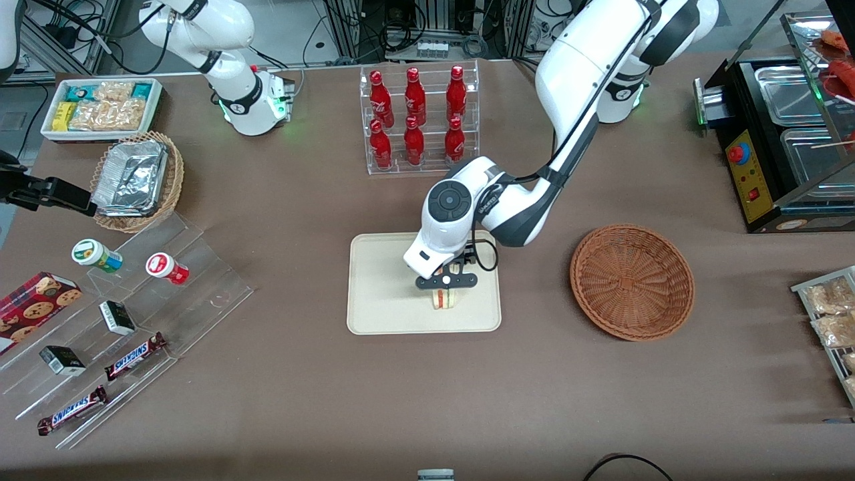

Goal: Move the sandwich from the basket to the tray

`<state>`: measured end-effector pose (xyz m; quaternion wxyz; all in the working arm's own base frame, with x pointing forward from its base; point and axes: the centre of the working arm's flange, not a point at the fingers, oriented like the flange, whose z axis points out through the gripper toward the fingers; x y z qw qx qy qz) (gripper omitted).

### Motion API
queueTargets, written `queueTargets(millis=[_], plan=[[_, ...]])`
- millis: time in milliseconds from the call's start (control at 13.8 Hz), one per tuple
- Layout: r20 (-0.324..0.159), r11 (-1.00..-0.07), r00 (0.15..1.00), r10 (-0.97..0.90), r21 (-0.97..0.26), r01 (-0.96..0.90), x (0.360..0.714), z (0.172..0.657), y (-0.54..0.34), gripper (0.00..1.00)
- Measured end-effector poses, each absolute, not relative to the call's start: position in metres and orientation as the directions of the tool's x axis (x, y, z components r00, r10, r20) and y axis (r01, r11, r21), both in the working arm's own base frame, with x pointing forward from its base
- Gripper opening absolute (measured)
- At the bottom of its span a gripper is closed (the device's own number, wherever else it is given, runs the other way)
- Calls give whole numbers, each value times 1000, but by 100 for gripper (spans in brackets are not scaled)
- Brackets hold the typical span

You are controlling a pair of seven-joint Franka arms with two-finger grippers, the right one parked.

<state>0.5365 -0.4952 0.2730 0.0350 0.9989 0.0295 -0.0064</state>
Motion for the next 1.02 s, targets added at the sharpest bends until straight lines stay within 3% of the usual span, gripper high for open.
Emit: queueTargets(millis=[363,653,1016], plan=[[10,-989,992,129,72,128,560,331,-468,100],[-37,-985,985,171,-5,171,588,357,-406,100],[-62,-964,962,267,-28,266,650,359,-277,100]])
